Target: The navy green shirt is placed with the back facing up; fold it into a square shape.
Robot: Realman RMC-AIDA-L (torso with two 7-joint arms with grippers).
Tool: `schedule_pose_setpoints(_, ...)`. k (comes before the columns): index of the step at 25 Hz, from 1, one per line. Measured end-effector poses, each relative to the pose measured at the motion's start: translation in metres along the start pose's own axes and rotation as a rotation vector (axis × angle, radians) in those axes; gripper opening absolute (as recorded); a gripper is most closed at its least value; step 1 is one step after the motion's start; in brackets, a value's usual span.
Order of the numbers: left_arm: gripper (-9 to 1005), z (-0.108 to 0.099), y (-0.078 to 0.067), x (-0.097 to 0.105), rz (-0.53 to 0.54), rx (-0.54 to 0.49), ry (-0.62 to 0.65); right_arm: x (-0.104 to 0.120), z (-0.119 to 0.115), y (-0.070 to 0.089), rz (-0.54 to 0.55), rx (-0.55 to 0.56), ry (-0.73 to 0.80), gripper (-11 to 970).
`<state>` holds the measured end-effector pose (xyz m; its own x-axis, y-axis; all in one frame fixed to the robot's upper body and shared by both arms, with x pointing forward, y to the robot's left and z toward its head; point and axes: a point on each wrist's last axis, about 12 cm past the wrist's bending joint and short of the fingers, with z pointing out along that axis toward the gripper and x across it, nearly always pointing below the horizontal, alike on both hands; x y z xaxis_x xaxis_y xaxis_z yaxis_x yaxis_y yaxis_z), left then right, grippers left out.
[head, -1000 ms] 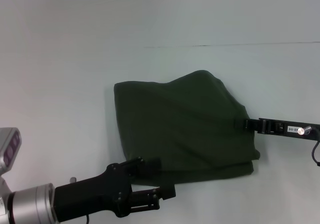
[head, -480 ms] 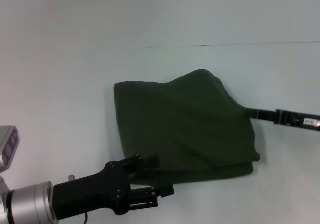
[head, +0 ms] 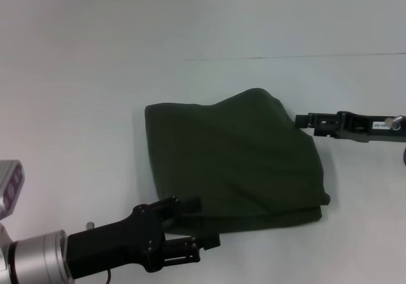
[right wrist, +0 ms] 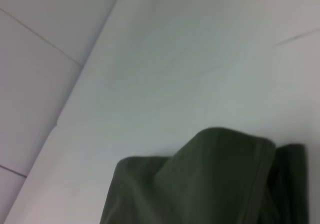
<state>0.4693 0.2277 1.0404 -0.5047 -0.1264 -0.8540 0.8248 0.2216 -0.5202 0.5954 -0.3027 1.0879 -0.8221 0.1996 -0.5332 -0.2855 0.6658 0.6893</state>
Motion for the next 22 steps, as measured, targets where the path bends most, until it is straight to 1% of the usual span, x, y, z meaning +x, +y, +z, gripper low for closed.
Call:
schedule_pose_setpoints(3, 900, -0.001, 0.000, 0.001, 0.000, -0.006, 0.001, 0.001, 0.008, 0.004, 0.025, 0.000, 0.037, 756)
schedule_pose_setpoints(8, 901, -0.001, 0.001, 0.002, 0.007, -0.012, 0.008, 0.007, 0.014, 0.005, 0.058, -0.006, 0.058, 839)
schedule_pose_setpoints(13, 901, -0.001, 0.001, 0.002, 0.014, -0.015, 0.006, 0.014, 0.025, 0.006, 0.070, 0.002, 0.056, 838)
schedule_pose_setpoints(16, 900, -0.001, 0.002, 0.001, 0.016, -0.019, 0.009, 0.016, 0.034, 0.011, 0.051, -0.013, 0.034, 838)
schedule_pose_setpoints(22, 900, -0.001, 0.004, 0.000, 0.024, -0.030, 0.017, 0.015, 0.049, 0.018, 0.030, -0.029, -0.036, 836)
